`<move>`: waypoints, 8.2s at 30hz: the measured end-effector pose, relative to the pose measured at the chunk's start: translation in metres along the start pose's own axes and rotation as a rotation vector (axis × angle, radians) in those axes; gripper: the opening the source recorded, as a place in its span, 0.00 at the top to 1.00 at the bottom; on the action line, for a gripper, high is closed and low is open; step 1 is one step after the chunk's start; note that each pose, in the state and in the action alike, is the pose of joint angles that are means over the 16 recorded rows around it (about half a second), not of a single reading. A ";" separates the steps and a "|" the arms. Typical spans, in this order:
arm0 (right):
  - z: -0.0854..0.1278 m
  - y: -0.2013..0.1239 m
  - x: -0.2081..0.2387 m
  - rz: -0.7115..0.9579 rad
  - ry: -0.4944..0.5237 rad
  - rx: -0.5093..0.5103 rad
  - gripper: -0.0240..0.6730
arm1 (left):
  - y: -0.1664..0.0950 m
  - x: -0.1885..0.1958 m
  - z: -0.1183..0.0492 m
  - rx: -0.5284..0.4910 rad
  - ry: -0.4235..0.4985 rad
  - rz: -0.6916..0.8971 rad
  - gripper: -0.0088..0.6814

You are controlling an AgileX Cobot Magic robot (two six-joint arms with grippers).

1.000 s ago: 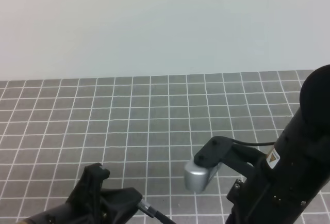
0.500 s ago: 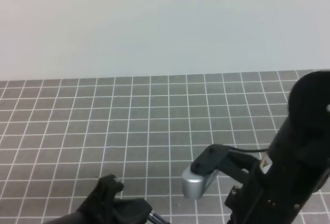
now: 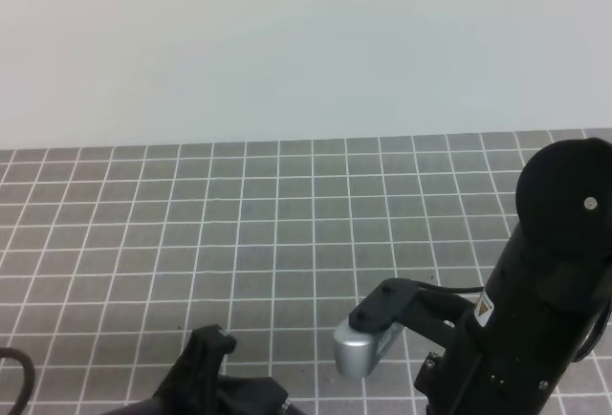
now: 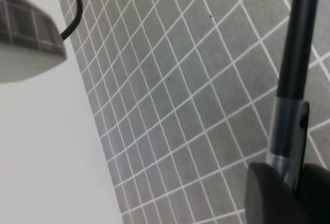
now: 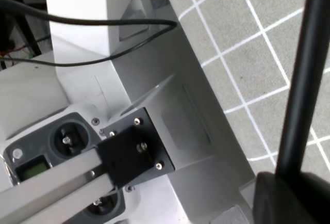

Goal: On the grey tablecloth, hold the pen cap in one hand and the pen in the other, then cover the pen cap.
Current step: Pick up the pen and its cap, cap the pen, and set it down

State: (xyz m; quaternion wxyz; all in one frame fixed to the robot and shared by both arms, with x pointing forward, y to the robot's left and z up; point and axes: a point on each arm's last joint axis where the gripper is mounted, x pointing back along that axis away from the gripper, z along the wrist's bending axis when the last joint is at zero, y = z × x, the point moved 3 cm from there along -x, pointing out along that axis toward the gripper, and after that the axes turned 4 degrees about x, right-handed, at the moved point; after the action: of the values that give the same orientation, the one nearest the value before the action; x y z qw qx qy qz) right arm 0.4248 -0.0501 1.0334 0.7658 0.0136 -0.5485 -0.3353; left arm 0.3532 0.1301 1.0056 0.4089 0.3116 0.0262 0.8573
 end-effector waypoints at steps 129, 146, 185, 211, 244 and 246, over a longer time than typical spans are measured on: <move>0.013 -0.138 0.116 -0.710 -0.686 -0.047 0.97 | -0.014 0.124 0.043 0.937 0.593 -0.259 0.99; 0.021 -0.194 0.080 -0.769 -0.729 -0.015 0.97 | -0.003 0.118 0.023 0.917 0.402 -0.255 0.99; -0.017 -0.255 0.045 -0.904 -1.169 -0.088 0.97 | 0.004 0.113 0.009 0.920 0.267 -0.249 0.99; -0.030 -0.271 0.034 -0.919 -1.181 -0.244 0.97 | -0.027 0.137 0.008 1.028 0.599 0.023 0.99; -0.031 -0.273 0.035 -0.932 -1.183 -0.283 0.97 | -0.111 0.119 -0.089 1.564 1.179 0.254 0.99; -0.031 -0.273 0.035 -0.932 -1.183 -0.283 0.97 | -0.111 0.119 -0.091 1.571 1.169 0.263 0.99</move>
State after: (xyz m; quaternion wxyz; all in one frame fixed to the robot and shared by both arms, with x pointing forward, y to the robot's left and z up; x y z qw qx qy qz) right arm 0.3210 -0.2906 0.9436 0.1186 -0.0365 -0.7566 -0.6420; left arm 0.3225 0.3081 0.9599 -0.0898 0.0223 0.7509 0.6539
